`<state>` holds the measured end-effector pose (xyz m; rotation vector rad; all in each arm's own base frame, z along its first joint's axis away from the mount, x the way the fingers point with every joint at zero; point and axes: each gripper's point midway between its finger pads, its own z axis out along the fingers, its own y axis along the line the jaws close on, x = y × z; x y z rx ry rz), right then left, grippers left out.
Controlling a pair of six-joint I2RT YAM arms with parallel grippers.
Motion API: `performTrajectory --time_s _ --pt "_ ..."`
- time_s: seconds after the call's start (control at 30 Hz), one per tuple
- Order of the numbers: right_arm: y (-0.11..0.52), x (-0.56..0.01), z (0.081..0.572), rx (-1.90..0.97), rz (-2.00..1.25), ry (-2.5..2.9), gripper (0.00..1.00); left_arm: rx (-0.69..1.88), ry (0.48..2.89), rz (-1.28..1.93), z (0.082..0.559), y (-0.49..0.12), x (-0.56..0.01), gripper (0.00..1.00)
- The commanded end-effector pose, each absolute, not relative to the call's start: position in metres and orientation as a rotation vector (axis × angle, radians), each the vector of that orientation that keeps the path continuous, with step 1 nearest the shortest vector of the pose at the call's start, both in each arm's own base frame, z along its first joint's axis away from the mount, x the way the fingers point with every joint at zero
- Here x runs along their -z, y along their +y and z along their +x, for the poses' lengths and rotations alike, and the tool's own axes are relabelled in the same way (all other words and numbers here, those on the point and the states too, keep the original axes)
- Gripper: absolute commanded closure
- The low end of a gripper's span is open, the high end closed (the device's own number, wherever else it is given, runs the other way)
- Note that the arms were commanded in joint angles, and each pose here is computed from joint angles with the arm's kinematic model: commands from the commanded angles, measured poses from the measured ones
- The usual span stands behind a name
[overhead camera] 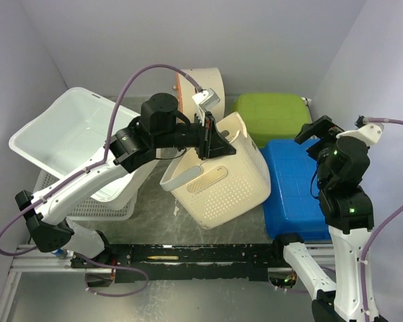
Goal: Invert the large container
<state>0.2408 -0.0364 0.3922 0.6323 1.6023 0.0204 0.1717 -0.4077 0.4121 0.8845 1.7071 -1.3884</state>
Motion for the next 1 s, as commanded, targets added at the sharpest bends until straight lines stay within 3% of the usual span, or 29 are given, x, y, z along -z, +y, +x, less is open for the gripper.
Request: performTrajectory --time_s 0.0,0.13,0.33,0.77,0.97 --pt "0.005 -0.417 0.258 -0.158 0.314 1.594 0.04 1.387 1.554 0.802 0.177 -0.396 -0.463 0.93" --pt "0.069 -0.429 0.264 -0.389 -0.053 1.600 0.02 1.457 1.617 0.697 0.190 -0.387 -0.484 0.93" --pt "0.103 -0.454 0.252 -0.541 -0.234 1.515 0.00 1.581 1.587 0.500 0.209 -0.363 -0.512 0.93" --pt "0.100 -0.458 0.254 -0.541 -0.201 1.522 0.00 1.911 1.488 0.205 0.240 -0.339 -0.519 0.93" --pt "0.103 -0.456 0.260 -0.593 -0.140 1.543 0.00 1.974 1.267 0.065 0.248 -0.322 -0.523 0.93"
